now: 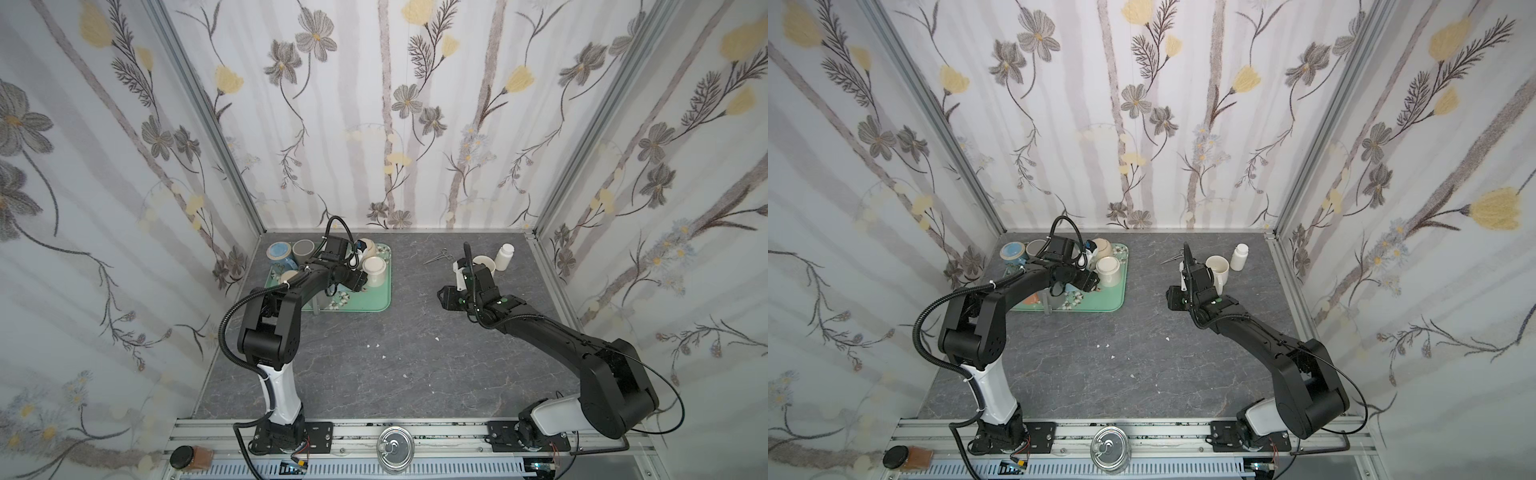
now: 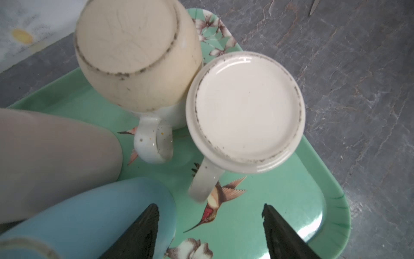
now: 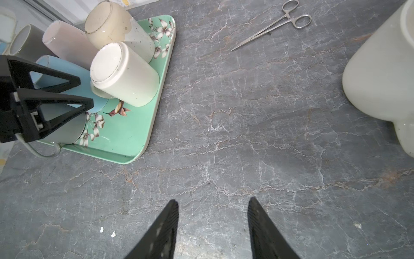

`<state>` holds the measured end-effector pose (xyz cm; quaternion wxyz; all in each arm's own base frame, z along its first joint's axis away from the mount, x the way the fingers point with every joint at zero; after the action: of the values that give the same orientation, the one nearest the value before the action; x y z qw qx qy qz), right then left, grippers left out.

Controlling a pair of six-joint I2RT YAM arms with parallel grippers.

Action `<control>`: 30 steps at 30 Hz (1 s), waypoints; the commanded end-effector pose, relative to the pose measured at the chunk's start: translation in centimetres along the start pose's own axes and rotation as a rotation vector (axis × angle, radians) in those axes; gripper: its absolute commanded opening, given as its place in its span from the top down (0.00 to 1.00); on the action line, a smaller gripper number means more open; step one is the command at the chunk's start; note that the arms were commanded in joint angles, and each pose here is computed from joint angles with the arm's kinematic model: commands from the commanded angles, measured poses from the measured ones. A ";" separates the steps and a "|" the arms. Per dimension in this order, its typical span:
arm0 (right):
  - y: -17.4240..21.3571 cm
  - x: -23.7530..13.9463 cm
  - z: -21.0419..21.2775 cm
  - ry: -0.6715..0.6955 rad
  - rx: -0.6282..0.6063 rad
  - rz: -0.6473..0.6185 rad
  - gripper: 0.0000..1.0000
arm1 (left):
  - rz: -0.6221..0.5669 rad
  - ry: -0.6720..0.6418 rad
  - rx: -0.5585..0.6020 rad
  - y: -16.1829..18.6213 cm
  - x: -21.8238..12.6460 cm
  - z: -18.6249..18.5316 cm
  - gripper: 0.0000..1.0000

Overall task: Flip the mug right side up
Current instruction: 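Grasp the upside-down red-lined white mug's handle with the left gripper while the right withdraws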

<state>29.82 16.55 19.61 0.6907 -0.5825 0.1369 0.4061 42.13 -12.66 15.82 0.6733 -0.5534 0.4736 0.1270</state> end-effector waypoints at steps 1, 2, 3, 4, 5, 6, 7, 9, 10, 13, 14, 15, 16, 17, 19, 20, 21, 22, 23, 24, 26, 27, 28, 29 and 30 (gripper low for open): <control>-0.5 -0.4 0.5 -0.033 0.015 -0.040 0.49 | 0.000 0.028 0.048 -0.5 0.7 0.1 0.28; -0.5 -0.5 0.5 -0.033 0.017 -0.038 0.49 | -0.002 0.040 0.050 -0.7 0.9 0.1 0.29; -0.4 -0.6 0.6 -0.035 0.018 -0.042 0.49 | -0.009 0.057 0.050 -0.9 1.1 0.1 0.30; -0.2 -0.7 0.6 -0.037 0.020 -0.044 0.49 | -0.021 0.077 0.051 -1.2 1.2 0.0 0.32; -0.1 -0.8 0.6 -0.041 0.020 -0.048 0.49 | -0.037 0.097 0.052 -1.4 1.4 -0.1 0.33; 0.1 -0.7 0.5 -0.042 0.020 -0.044 0.49 | -0.050 0.117 0.054 -1.6 1.6 -0.3 0.34; 0.1 -0.8 0.5 -0.041 0.017 -0.041 0.49 | -0.057 0.129 0.052 -1.6 1.8 -0.4 0.35; -0.1 -0.9 0.5 -0.027 0.000 -0.028 0.49 | -0.049 0.136 0.036 -1.6 2.5 -0.4 0.40; -0.3 -1.0 0.6 -0.022 -0.009 -0.023 0.49 | -0.045 0.140 0.027 -1.6 2.7 -0.5 0.43; -0.7 -1.4 0.6 -0.007 -0.037 -0.032 0.49 | -0.032 0.147 0.027 -1.1 3.0 -1.0 0.53; -0.8 -1.6 0.6 -0.001 -0.042 -0.034 0.49 | -0.026 0.144 0.028 -0.9 3.1 -1.2 0.56; -0.8 -1.7 0.6 -0.001 -0.047 -0.036 0.49 | -0.020 0.140 0.032 -0.7 3.2 -1.4 0.60; -0.8 -1.8 0.6 -0.001 -0.053 -0.036 0.49 | -0.014 0.137 0.035 -0.4 3.3 -1.6 0.63; -0.7 -1.9 0.6 -0.001 -0.060 -0.035 0.49 | -0.008 0.130 0.038 -0.2 3.3 -1.8 0.68; -0.4 -2.0 0.5 -0.002 -0.068 -0.034 0.49 | 0.002 0.117 0.042 0.3 3.4 -2.2 0.76; -0.3 -1.9 0.4 -0.003 -0.070 -0.032 0.49 | 0.006 0.111 0.042 0.5 3.4 -2.4 0.79; -0.2 -1.9 0.4 -0.004 -0.072 -0.029 0.49 | 0.006 0.103 0.040 0.5 3.3 -2.5 0.83; 0.0 -1.7 0.3 -0.004 -0.071 -0.023 0.49 | 0.006 0.097 0.039 0.6 3.1 -2.6 0.87; 0.2 -1.7 0.3 -0.009 -0.072 -0.024 0.49 | 0.009 0.086 0.034 0.7 3.1 -2.6 0.89; 0.3 -1.5 0.3 -0.013 -0.072 -0.025 0.49 | 0.007 0.071 0.030 0.7 2.9 -2.5 0.92; 0.8 -1.2 0.3 -0.024 -0.064 -0.014 0.49 | 0.011 0.057 0.019 0.9 2.5 -2.5 0.95; 0.9 -1.0 0.3 -0.032 -0.060 -0.005 0.49 | 0.010 0.058 0.016 1.0 2.3 -2.6 0.96; 0.9 -0.8 0.4 -0.044 -0.055 0.002 0.49 | 0.002 0.056 0.018 0.8 2.0 -2.7 0.97; 0.9 -0.8 0.5 -0.052 -0.051 0.005 0.50 | 0.008 0.054 0.017 1.2 1.8 -2.7 0.98; 0.9 -0.7 0.6 -0.062 -0.046 0.004 0.50 | 0.008 0.046 0.016 1.4 1.6 -2.7 0.99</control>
<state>28.41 16.26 19.40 0.6704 -0.5981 0.1260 0.4207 40.69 -15.25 12.87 0.6557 -0.5400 0.5132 0.1226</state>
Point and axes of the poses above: each gripper's point midway between its finger pads, its own x axis out along the fingers, its own z axis along the line the jaws close on, y = z × x, the point moved 9 cm from there along -x, back along the fingers, and after that the axes turned 7 degrees about -x, right-handed, at the moved point
